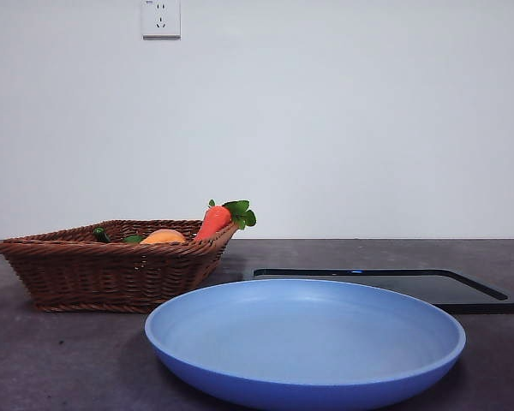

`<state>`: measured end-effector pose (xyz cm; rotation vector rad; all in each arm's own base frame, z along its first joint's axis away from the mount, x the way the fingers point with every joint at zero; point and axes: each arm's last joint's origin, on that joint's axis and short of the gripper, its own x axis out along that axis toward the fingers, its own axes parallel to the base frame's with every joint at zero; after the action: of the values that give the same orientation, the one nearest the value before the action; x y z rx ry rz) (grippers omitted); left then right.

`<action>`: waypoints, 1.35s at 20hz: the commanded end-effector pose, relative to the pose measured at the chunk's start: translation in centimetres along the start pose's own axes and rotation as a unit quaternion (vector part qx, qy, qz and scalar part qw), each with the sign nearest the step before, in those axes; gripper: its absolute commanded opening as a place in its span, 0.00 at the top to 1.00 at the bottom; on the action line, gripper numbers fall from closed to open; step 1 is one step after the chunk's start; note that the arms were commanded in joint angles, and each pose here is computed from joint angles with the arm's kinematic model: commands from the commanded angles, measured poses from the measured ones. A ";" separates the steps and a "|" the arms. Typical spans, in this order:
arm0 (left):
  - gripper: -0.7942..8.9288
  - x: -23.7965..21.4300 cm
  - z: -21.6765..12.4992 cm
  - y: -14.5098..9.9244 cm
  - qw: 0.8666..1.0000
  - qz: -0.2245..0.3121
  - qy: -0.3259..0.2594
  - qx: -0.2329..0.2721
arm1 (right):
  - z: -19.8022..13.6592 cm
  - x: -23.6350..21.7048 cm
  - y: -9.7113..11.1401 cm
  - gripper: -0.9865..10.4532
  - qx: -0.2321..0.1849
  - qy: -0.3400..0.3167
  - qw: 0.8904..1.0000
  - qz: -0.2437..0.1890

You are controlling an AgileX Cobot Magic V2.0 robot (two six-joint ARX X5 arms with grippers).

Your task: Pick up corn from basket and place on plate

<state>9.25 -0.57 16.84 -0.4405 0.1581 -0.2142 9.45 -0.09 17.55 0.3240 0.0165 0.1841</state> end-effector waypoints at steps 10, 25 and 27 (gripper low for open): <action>0.91 -2.5 5.2 -3.5 0.997 -0.036 0.062 -0.028 | 7.3 -1.8 3.1 0.91 0.011 0.027 1.000 0.004; 0.91 -1.2 8.9 -5.4 0.956 -0.075 0.280 0.040 | 11.0 0.0 4.9 0.91 -0.023 0.338 0.937 0.085; 0.91 -0.9 8.9 -5.4 0.949 -0.080 0.303 0.036 | 10.9 0.3 5.1 0.91 -0.024 0.366 0.926 0.091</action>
<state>9.23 -1.50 26.75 -0.3453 0.7469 -0.4863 9.36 1.22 29.10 0.2372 0.7515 0.4631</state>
